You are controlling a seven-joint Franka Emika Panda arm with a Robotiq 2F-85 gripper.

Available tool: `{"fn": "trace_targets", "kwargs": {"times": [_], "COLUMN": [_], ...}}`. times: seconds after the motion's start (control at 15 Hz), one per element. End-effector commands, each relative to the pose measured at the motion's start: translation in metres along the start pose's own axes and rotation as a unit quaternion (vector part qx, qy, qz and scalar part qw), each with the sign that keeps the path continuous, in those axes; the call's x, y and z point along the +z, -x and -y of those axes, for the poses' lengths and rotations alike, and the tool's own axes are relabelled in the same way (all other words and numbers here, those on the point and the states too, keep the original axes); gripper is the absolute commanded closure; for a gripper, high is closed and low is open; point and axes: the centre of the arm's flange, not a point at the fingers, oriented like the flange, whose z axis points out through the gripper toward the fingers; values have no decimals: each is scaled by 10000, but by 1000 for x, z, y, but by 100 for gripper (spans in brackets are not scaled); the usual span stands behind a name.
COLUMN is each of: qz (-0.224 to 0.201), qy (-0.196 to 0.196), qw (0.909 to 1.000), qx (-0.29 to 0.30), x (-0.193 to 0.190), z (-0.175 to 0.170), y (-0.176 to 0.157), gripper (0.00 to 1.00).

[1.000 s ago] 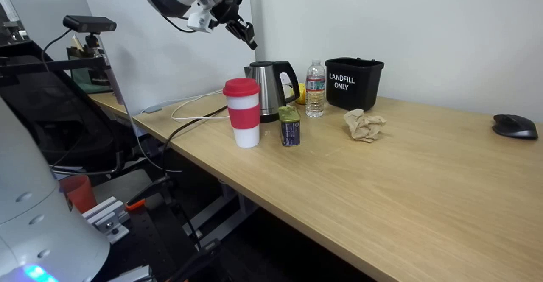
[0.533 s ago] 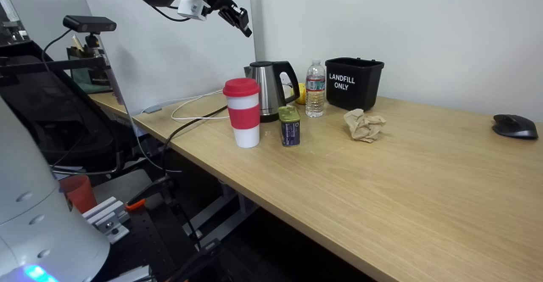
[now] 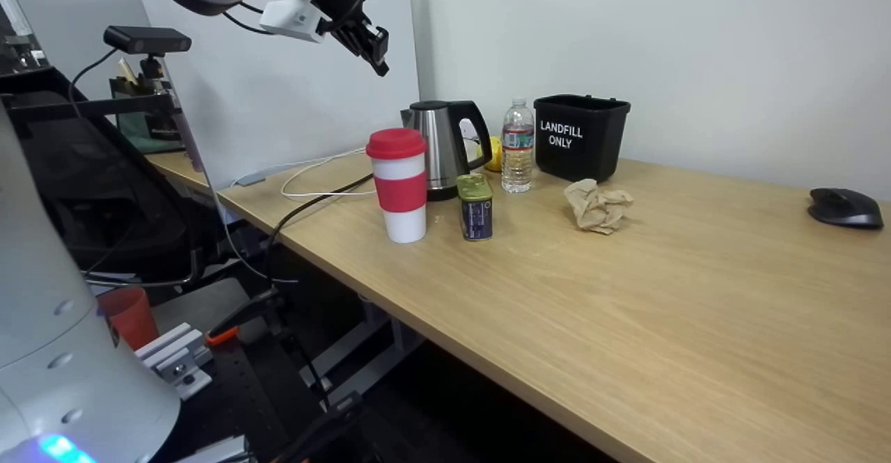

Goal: Close the kettle lid

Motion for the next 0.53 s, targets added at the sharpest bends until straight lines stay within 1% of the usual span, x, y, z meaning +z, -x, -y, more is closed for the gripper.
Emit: {"fn": "trace_targets", "kwargs": {"times": [0.0, 0.27, 0.47], "qz": [28, 30, 138], "qy": [-94, 49, 47], "qw": [9994, 9982, 9977], "qx": [-318, -605, -656], "x": [-59, -98, -117], "z": [-36, -72, -97], "y": [-12, -25, -22], "gripper": [100, 100, 100]}}
